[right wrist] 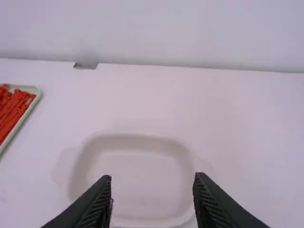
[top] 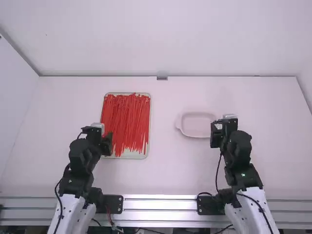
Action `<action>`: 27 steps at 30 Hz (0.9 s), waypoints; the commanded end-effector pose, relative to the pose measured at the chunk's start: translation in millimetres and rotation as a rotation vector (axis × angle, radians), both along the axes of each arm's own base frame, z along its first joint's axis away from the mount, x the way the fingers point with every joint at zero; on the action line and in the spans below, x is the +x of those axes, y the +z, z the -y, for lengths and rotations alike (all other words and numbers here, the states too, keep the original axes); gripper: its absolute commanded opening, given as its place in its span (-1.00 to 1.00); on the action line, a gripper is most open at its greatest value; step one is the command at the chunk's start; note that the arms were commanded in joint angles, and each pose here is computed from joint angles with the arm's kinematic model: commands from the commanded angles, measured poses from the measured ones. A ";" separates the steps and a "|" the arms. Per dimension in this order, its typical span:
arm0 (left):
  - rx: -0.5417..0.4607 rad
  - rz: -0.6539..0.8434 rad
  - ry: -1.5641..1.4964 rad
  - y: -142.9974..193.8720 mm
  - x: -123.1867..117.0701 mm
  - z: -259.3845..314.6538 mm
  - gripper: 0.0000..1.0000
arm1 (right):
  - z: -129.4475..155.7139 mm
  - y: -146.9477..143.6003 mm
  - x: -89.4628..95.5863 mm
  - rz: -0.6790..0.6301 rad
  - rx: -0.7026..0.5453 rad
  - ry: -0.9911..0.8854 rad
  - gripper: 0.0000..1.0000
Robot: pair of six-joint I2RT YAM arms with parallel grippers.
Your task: Fasten the cable tie
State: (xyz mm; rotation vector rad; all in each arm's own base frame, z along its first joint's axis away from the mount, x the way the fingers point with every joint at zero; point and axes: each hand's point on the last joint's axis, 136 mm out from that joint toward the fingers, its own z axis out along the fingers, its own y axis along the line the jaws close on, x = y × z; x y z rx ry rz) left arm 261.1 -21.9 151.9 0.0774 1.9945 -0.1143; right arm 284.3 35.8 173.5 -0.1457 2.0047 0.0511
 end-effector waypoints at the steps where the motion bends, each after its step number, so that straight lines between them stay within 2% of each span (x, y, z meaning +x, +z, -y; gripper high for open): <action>1: -0.013 -0.001 -0.037 14.0 5.5 8.1 0.03 | -2.9 14.6 11.1 -0.008 -0.014 0.002 0.04; 10: -0.060 -0.113 -0.070 19.8 21.7 19.0 0.39 | -14.7 3.5 39.4 -0.175 -0.010 0.055 0.39; 17: -0.050 -0.209 -0.036 12.8 31.7 15.3 0.62 | -24.5 -3.9 59.0 -0.262 -0.004 0.067 0.61; 22: -0.061 -0.260 -0.046 9.6 37.2 18.9 0.74 | -31.1 -13.8 68.0 -0.328 -0.012 0.080 0.74; 25: -0.134 -0.280 -0.014 12.8 44.1 21.8 0.83 | -34.9 -21.6 72.4 -0.385 0.018 0.060 0.83; 27: -0.134 -0.285 -0.020 14.5 46.5 24.4 0.87 | -37.2 -24.4 70.0 -0.414 0.016 0.068 0.87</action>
